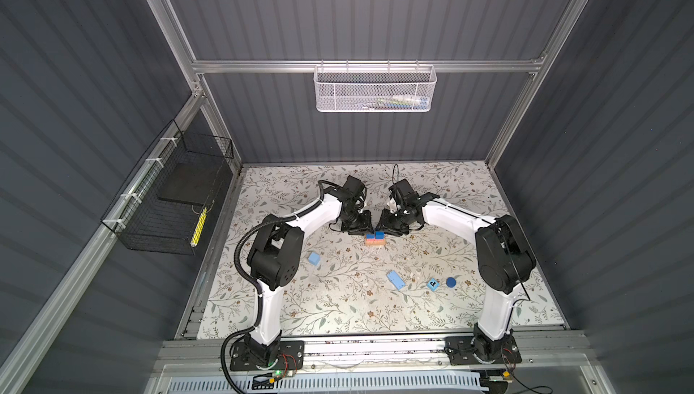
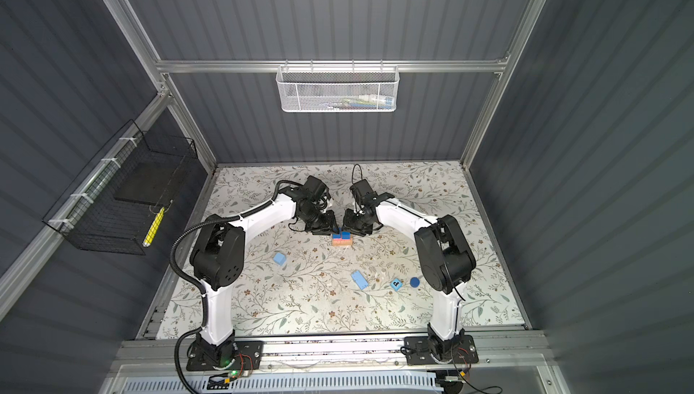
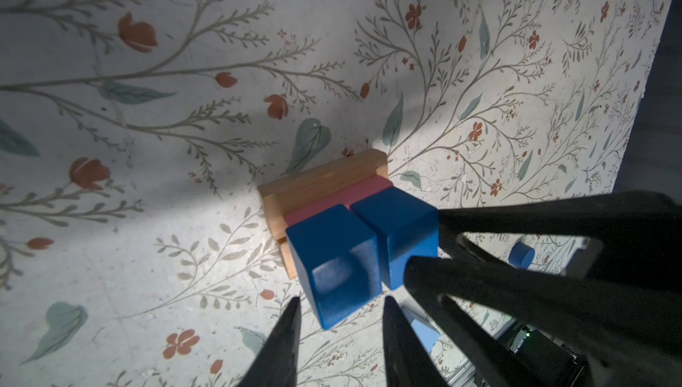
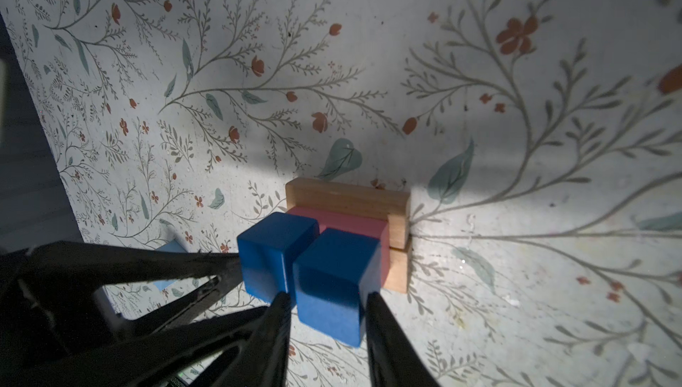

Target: Build the wood block tower

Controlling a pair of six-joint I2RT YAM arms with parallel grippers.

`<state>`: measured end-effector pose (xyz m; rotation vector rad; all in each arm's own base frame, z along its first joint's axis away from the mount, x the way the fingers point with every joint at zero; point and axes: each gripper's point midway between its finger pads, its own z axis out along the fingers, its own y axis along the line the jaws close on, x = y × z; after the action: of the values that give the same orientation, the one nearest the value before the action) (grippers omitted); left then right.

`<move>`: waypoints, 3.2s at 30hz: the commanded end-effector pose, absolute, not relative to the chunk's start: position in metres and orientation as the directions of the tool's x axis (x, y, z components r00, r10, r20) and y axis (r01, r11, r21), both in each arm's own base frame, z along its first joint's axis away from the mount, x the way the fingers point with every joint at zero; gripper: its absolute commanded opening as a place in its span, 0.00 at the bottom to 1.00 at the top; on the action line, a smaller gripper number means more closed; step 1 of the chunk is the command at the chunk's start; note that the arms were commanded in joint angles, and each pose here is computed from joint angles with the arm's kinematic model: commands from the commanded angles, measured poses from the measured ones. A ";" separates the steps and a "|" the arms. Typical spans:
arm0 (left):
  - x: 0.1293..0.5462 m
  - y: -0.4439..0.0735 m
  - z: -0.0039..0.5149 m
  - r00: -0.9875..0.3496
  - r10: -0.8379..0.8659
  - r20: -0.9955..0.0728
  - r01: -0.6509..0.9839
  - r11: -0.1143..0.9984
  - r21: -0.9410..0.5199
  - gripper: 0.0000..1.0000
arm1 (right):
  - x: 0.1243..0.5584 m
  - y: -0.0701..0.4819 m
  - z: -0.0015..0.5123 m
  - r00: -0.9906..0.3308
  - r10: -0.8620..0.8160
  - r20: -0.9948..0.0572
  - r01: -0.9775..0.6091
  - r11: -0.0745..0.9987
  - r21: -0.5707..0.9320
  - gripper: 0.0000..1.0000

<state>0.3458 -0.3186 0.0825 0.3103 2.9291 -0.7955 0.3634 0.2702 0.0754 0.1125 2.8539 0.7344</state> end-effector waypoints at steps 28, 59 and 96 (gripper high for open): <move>0.343 -0.329 0.086 -0.975 0.184 -0.127 0.224 0.825 -0.519 0.32 | 0.363 0.269 0.062 -0.983 0.123 -0.134 0.045 0.879 0.475 0.34; 0.342 -0.330 0.087 -0.974 0.189 -0.126 0.227 0.824 -0.519 0.32 | 0.368 0.270 0.063 -0.983 0.120 -0.142 0.040 0.884 0.466 0.34; 0.342 -0.327 0.086 -0.975 0.185 -0.124 0.223 0.832 -0.508 0.38 | 0.362 0.262 0.066 -0.981 0.140 -0.137 0.064 0.889 0.452 0.36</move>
<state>0.3429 -0.3236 0.0841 0.3205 2.9313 -0.8217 0.3684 0.2707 0.0681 0.1261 2.8665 0.7259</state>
